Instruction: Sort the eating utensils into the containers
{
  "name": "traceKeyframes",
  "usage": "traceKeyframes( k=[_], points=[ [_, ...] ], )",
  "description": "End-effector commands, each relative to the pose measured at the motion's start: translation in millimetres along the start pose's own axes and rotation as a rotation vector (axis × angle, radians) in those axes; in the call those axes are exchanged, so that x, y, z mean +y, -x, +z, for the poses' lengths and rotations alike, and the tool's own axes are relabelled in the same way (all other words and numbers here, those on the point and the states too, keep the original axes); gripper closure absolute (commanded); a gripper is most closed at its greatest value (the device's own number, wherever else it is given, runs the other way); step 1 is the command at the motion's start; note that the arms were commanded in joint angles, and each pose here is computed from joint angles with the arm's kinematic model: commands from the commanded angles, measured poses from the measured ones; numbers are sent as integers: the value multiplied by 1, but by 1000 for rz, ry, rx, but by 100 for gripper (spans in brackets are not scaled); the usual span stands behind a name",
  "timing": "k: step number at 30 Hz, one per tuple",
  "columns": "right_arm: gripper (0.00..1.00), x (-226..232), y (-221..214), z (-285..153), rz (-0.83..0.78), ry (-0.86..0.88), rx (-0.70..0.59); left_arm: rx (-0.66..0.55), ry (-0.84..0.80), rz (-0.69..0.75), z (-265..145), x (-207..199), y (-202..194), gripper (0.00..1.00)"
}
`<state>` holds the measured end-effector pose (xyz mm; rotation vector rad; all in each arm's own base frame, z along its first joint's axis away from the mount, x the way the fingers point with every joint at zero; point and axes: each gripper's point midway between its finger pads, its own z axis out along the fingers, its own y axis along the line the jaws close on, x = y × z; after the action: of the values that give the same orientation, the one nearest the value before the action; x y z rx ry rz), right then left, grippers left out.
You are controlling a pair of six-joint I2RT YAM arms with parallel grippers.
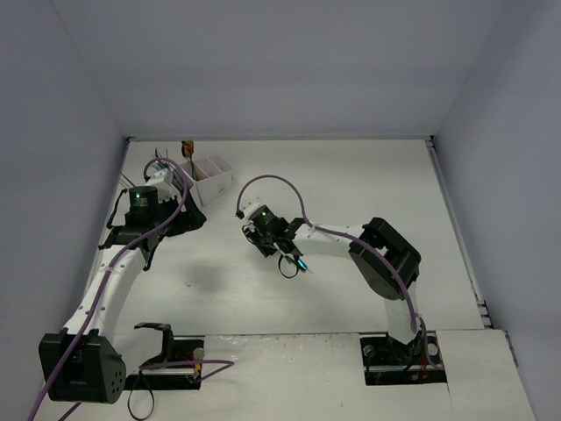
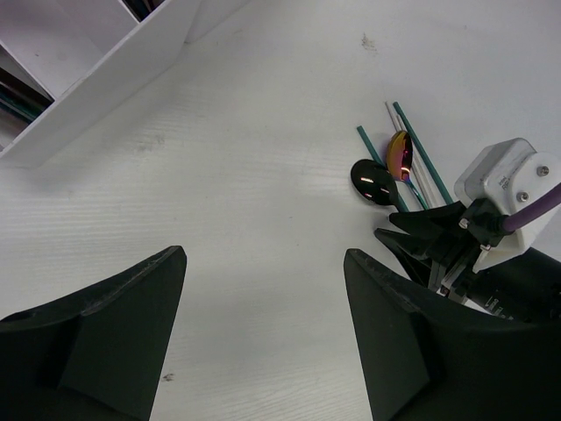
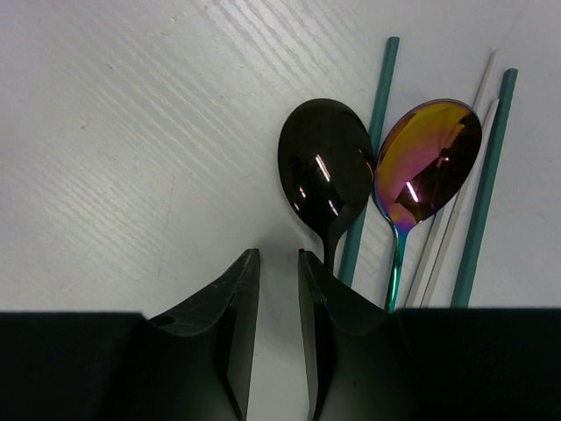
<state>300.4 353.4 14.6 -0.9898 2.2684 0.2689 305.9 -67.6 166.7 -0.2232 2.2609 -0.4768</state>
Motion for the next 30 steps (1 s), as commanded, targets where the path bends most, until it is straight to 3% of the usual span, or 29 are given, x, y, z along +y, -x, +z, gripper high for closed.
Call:
traceKeyframes(
  k=[1,9,20,25,30],
  points=[
    [78,6,36,-15,-19,-22,-91,-69,-50,36,-6,-14,21,30],
    [59,-49,68,-86,86,-215,-230,-41,-32,20,5,-56,4,30],
    [34,-139,10,-144,424,-495,-267,2,192,-151,68,-130,-57,30],
    [30,-159,-8,-157,540,-504,-286,25,301,-132,98,-149,-73,32],
    [30,-168,-19,-167,557,-514,-296,42,374,-149,116,-142,-91,41]
  ],
)
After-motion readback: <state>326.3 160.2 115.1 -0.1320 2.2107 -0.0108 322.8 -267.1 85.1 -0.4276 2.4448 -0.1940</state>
